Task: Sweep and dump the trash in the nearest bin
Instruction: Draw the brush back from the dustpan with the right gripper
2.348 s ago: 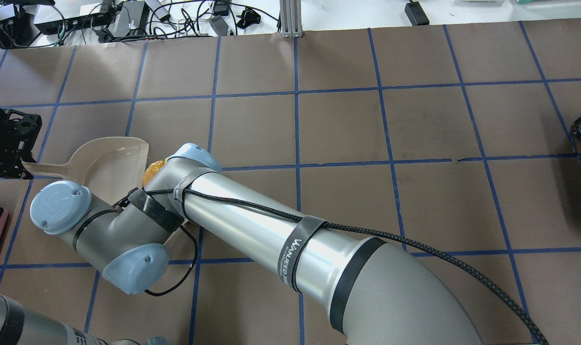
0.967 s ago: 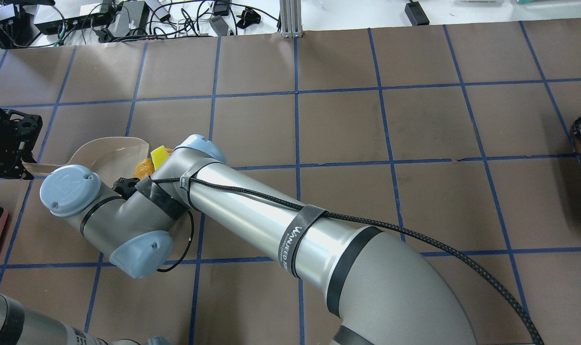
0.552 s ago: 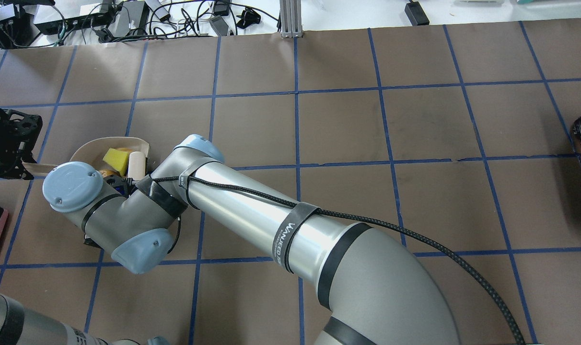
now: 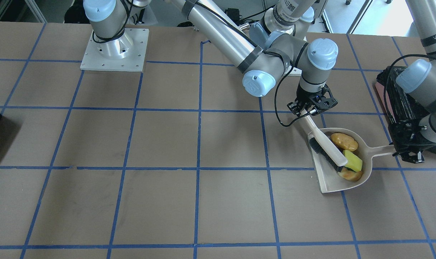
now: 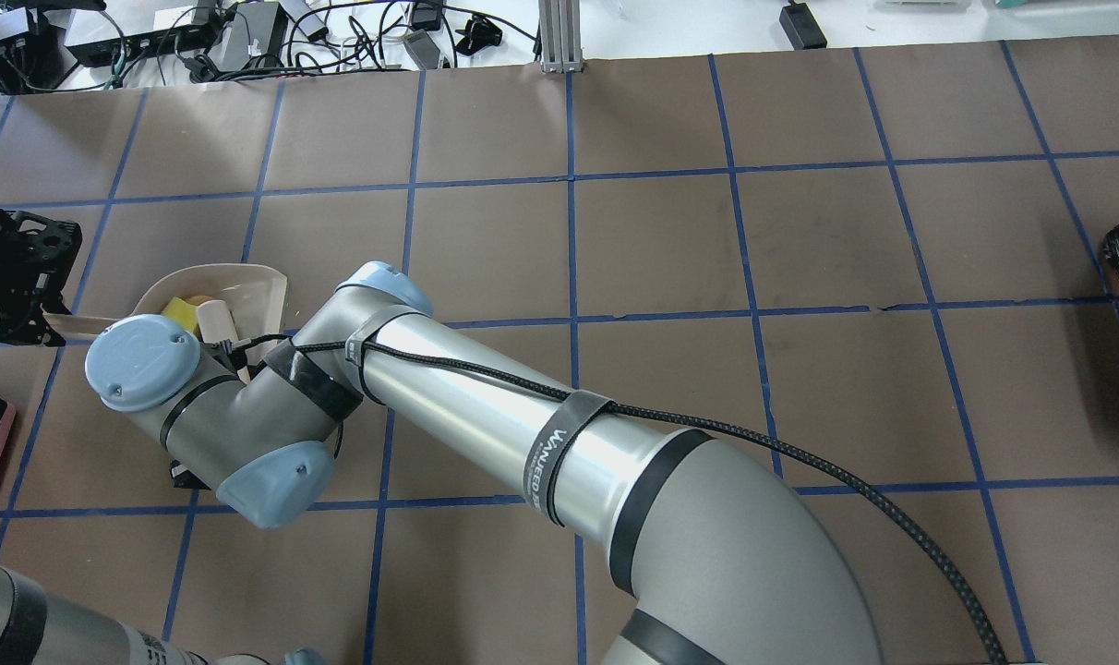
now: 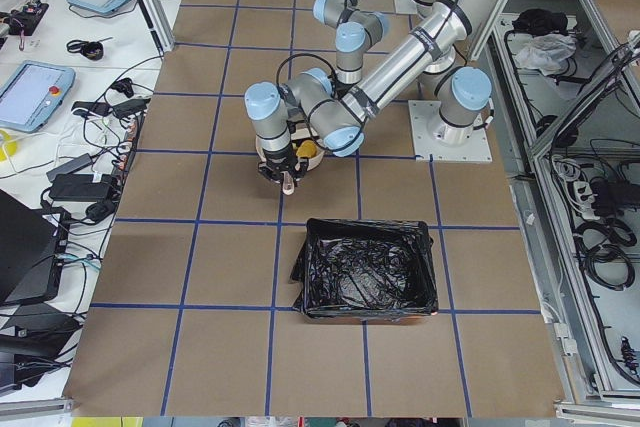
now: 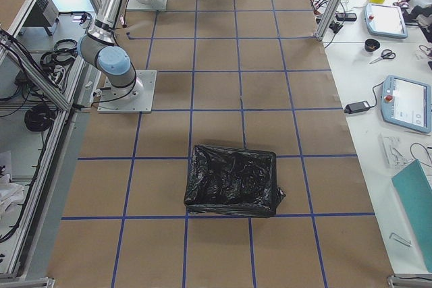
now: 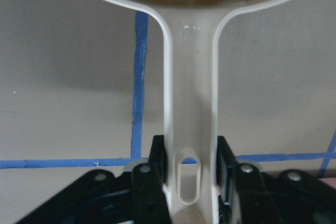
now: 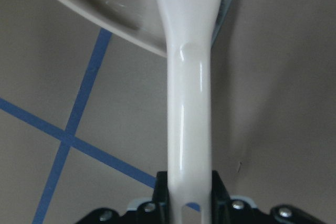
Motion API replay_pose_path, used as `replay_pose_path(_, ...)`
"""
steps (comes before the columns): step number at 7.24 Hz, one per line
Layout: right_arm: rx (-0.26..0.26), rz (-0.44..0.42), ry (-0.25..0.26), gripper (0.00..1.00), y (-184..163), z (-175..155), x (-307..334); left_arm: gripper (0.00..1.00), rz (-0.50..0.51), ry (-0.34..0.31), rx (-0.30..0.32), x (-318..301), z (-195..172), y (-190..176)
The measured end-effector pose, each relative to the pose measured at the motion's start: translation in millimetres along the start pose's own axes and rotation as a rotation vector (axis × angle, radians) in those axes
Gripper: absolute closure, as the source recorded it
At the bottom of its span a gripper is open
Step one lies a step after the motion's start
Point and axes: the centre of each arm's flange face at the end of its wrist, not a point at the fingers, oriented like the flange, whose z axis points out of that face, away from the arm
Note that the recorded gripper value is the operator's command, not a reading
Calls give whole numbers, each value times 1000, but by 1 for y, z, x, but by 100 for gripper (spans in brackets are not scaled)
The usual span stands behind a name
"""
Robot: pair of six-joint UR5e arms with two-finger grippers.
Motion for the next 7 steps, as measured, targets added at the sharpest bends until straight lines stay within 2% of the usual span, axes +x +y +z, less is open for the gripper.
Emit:
replay_pose_path(1, 1, 58, 7, 100, 2, -10, 4, 100, 2, 0, 1, 0, 1, 0)
replay_pose_path(3, -3, 243, 19, 100, 8, -34, 30, 100, -4, 4, 3, -1, 4, 0)
replay_pose_path(5, -11, 383, 36, 100, 23, -70, 84, 100, -7, -8, 13, -3, 1, 0)
replay_pose_path(7, -30, 464, 73, 100, 63, -87, 151, 100, -16, -50, 86, 0, -16, 0)
